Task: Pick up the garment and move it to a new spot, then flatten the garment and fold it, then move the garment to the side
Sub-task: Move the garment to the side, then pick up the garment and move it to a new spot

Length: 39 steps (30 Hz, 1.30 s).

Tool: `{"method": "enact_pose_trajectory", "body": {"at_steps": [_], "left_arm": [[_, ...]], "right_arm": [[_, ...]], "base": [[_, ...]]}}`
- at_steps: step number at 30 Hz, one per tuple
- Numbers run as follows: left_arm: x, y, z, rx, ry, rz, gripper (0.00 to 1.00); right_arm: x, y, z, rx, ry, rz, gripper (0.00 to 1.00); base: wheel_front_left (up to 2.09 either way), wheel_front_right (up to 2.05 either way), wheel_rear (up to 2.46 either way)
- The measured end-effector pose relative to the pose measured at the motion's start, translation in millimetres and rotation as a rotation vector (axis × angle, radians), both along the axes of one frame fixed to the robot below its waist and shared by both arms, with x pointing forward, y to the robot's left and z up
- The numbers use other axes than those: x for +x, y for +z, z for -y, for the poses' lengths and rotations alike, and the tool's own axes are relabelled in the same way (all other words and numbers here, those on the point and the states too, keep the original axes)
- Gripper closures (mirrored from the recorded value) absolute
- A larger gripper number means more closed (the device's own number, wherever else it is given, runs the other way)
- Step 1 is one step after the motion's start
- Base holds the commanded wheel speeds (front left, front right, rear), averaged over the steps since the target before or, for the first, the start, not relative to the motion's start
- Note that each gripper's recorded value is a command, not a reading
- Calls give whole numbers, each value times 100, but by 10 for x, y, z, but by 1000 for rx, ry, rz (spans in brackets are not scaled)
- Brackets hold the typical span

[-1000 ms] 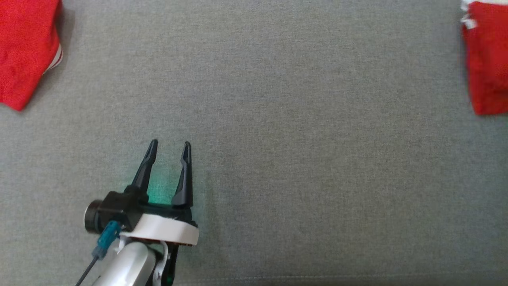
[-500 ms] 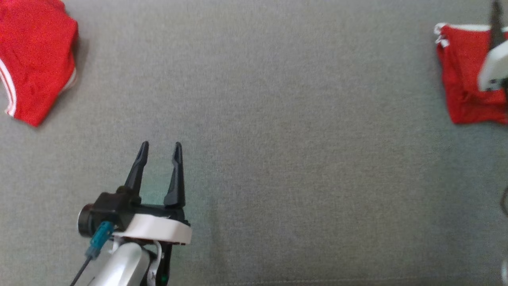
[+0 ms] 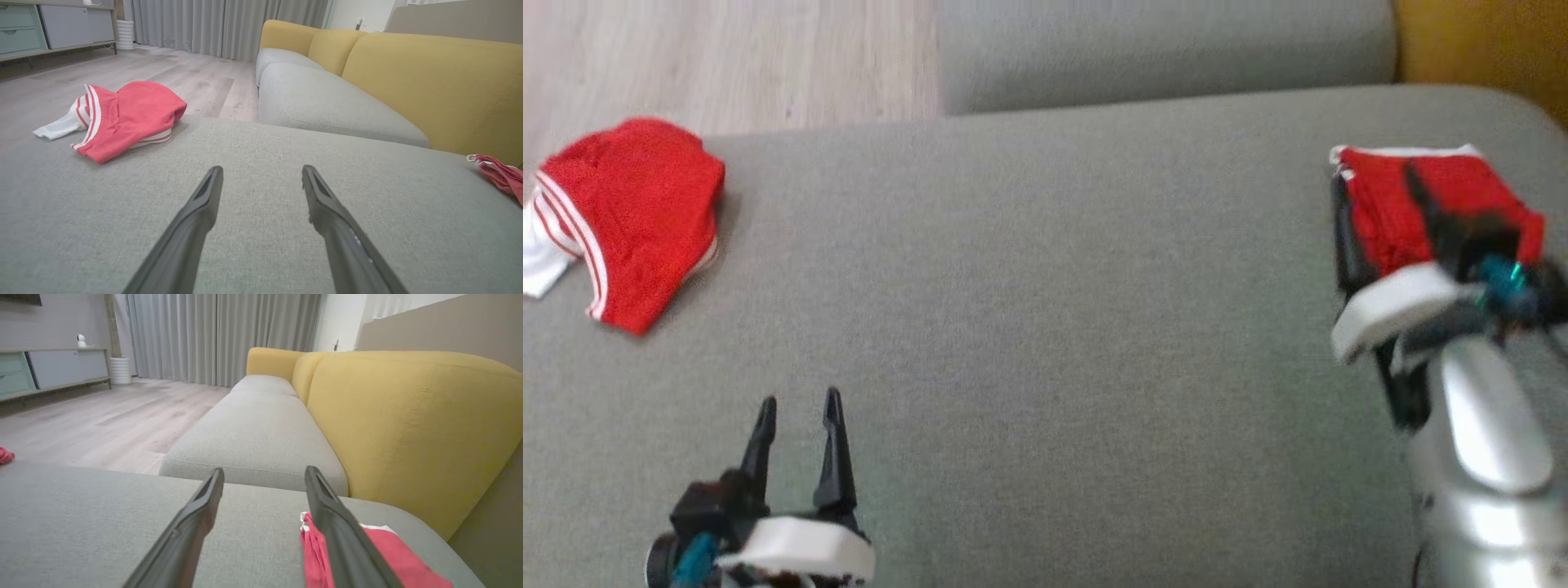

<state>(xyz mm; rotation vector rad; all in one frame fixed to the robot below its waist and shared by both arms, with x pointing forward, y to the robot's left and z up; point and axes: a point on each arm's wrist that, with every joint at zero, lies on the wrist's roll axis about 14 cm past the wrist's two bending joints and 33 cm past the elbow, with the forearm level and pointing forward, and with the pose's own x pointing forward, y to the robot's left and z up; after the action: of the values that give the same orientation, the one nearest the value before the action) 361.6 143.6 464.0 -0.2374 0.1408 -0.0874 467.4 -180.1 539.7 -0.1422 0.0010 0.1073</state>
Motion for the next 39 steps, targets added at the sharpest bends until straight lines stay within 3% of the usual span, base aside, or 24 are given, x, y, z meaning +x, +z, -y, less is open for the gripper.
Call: {"method": "enact_pose_trajectory", "body": {"at_steps": [7, 17, 39], "left_arm": [[-265, -19, -61, -16, 28, -11, 0], [-516, -183, -150, -29, 70, -64, 0], [-576, -210, -166, -35, 81, -73, 0]], "right_arm": [[-674, -403, -158, 75, 14, -53, 0], [-1160, -578, -386, 196, 60, -85, 0], [-1224, -602, -390, 210, 60, -96, 0]], "base": [[0, 0, 0], [0, 0, 0], [0, 0, 0]]}}
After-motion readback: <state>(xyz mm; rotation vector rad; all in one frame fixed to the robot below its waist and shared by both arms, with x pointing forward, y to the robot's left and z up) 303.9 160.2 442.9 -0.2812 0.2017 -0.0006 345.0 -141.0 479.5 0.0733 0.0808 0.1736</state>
